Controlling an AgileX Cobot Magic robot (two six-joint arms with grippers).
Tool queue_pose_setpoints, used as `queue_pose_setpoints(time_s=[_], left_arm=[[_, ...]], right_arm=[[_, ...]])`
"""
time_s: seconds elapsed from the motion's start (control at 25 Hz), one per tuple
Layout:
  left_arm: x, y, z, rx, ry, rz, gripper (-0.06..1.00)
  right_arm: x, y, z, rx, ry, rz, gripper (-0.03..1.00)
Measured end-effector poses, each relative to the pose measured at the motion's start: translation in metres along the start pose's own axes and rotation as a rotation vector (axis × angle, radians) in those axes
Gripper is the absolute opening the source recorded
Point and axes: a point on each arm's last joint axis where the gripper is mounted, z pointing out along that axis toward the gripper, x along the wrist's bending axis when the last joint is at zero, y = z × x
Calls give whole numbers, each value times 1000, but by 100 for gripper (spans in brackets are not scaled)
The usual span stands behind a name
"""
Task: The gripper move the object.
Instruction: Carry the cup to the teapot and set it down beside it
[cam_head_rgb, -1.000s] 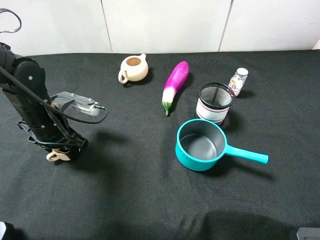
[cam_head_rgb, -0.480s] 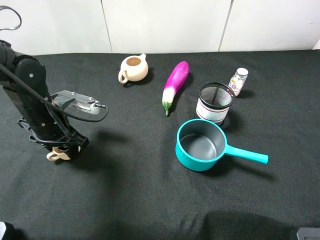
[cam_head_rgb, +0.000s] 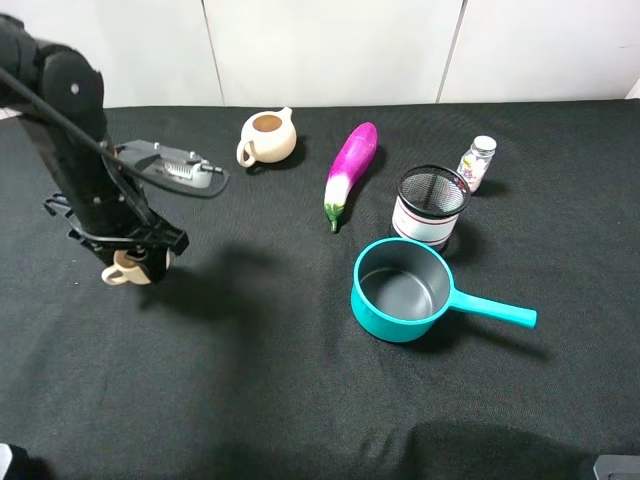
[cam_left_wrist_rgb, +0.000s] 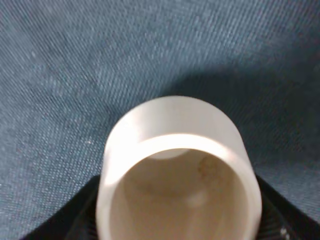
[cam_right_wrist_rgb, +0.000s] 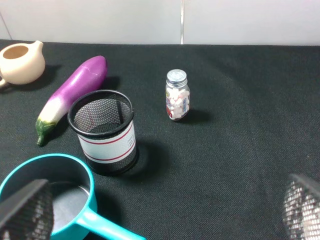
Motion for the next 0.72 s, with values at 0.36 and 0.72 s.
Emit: queue_pose_setpoints(time_s=[0.36,0.72], left_arm=[[0,30,-43,-39,1,1,54],[0,53,-84,-129,1,11,54]], right_arm=[[0,0,0,0,0,0,69],[0,0,0,0,0,0,69]])
